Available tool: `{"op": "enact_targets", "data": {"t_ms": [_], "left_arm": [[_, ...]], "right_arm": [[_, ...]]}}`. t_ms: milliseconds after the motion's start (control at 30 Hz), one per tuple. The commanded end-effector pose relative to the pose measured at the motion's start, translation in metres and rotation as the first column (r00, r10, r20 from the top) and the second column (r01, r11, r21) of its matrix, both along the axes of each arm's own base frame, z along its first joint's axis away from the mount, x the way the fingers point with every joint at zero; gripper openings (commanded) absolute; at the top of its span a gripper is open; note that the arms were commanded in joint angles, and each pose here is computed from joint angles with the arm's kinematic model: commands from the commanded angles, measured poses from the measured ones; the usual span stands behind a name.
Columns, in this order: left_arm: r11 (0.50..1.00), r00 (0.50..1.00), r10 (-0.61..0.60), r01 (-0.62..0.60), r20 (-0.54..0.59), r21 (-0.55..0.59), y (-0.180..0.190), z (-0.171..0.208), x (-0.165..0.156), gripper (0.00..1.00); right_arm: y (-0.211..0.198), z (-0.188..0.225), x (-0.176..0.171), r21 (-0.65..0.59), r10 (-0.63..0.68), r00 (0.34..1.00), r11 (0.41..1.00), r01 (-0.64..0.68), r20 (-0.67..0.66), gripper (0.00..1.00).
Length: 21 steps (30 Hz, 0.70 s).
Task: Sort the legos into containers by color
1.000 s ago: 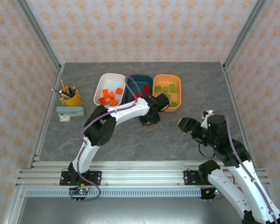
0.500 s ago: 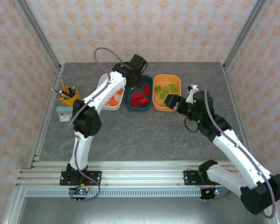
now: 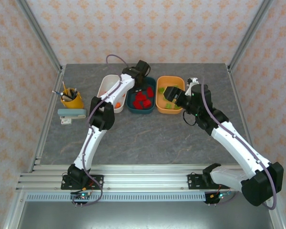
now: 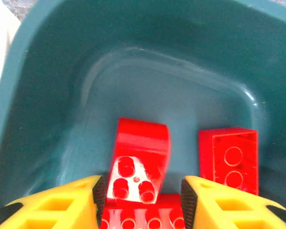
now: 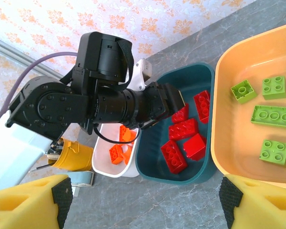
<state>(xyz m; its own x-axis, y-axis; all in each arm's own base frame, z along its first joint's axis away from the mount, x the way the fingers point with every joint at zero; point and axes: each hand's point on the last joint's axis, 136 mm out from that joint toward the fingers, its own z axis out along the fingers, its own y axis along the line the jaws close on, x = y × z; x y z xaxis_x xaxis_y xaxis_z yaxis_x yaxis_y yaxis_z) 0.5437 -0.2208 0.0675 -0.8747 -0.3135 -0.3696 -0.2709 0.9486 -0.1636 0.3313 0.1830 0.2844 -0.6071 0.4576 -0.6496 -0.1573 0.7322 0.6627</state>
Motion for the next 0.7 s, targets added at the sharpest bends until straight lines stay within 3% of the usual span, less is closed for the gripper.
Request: {"op": "enact_targets", "data": {"t_ms": [0,133,267,300,367,433,533,667], "left_arm": [[0.998,0.997,0.002,0.003,0.078,-0.065,-0.005,0.038,0.012,0.52],[0.997,0.993,0.016,-0.006,0.121,-0.080,-0.001,0.074,0.007,0.60],[0.995,0.979,0.046,-0.028,0.200,-0.094,0.011,0.139,-0.009,0.69],[0.994,0.974,0.048,-0.025,0.220,-0.102,0.015,0.158,-0.018,0.75],[0.991,0.964,0.033,0.001,0.263,-0.130,0.018,0.189,-0.038,0.99],[0.983,0.945,0.018,0.043,0.327,-0.179,0.020,0.217,-0.064,1.00],[0.949,0.912,0.008,0.123,0.411,-0.290,0.022,0.249,-0.109,1.00],[0.967,0.903,-0.014,0.122,0.429,-0.224,0.054,0.252,-0.172,1.00]], "right_arm": [[-0.005,0.011,-0.004,0.011,-0.022,0.999,1.000,0.021,0.024,0.82],[-0.008,0.015,-0.009,-0.007,-0.024,0.999,1.000,0.024,0.028,0.83],[-0.017,0.022,-0.014,-0.078,-0.030,0.999,0.996,0.031,0.023,0.85],[-0.022,0.022,-0.016,-0.116,-0.043,0.999,0.992,0.044,0.011,0.86],[-0.040,0.020,-0.020,-0.202,-0.109,0.994,0.974,0.101,-0.029,0.90],[-0.059,0.016,-0.025,-0.286,-0.184,0.979,0.946,0.154,-0.083,1.00],[-0.069,0.014,-0.038,-0.346,-0.197,0.968,0.929,0.134,-0.153,0.99],[-0.075,0.018,-0.056,-0.341,-0.166,0.979,0.933,0.117,-0.119,0.99]]}}
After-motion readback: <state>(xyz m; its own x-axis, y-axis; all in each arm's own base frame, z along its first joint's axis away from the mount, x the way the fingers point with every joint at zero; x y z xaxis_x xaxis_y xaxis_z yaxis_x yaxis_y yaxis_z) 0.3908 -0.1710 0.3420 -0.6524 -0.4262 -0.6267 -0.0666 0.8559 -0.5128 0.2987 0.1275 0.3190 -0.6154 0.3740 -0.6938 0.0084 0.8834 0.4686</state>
